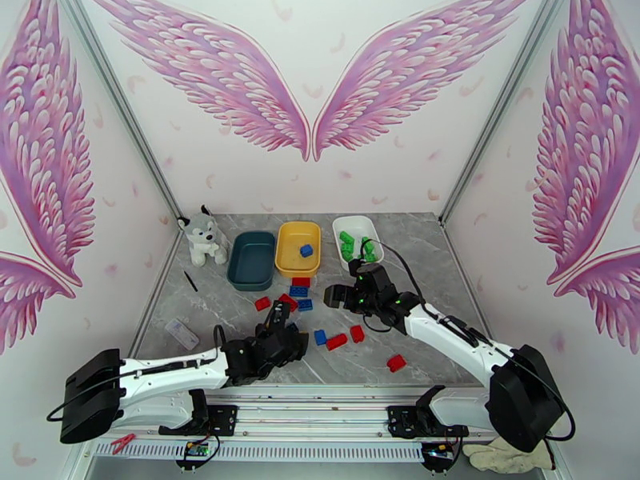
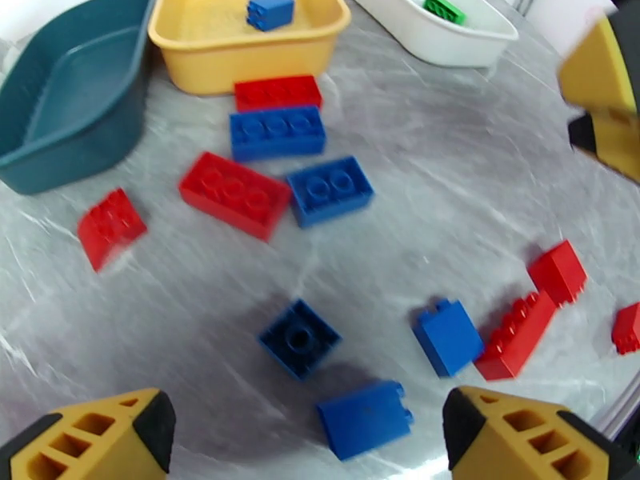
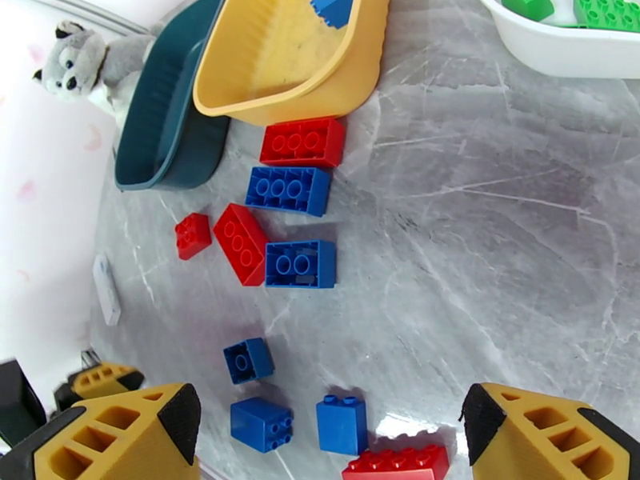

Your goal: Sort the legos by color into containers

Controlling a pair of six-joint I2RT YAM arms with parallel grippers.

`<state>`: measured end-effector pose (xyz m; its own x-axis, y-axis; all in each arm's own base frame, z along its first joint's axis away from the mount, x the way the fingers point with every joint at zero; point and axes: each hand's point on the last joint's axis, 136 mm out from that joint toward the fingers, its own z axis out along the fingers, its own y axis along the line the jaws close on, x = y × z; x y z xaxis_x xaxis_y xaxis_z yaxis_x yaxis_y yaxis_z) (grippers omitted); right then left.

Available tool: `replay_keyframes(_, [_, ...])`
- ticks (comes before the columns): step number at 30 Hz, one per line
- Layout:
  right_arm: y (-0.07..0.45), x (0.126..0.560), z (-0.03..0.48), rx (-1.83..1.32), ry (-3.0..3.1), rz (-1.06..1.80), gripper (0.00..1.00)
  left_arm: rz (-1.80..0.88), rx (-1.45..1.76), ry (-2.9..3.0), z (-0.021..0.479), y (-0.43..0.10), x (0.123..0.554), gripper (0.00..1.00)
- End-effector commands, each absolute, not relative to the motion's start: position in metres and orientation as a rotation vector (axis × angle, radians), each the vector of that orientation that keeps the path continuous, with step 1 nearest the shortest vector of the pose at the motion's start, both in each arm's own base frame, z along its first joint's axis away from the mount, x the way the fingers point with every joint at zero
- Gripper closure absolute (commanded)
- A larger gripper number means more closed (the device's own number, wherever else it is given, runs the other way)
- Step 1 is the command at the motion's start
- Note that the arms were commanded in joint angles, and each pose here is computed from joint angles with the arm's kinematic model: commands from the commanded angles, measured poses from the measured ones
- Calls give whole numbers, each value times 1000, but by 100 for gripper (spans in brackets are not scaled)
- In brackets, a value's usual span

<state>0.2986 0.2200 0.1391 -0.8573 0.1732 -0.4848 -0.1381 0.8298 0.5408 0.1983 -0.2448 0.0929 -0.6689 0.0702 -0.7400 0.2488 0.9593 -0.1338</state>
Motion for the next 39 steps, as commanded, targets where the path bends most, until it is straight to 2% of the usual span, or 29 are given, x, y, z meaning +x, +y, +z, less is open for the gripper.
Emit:
replay_keyframes(1, [220,298,135,49,2488,814,5,-256,183,2312,79,-251,191,6])
replay_keyframes(8, [222,296,134,55,2495,834,4,-193,255,2374,54,-278,184,7])
replay_keyframes(19, [219,297,134,64,2496,820,4,-126,231,2389,44,-269,186,7])
replay_keyframes(31, [217,298,131,72,2504,810,4,-119,260,2410,33,-282,195,25])
replay_keyframes(39, [217,298,131,76,2505,813,4,-118,247,2402,34,-284,200,33])
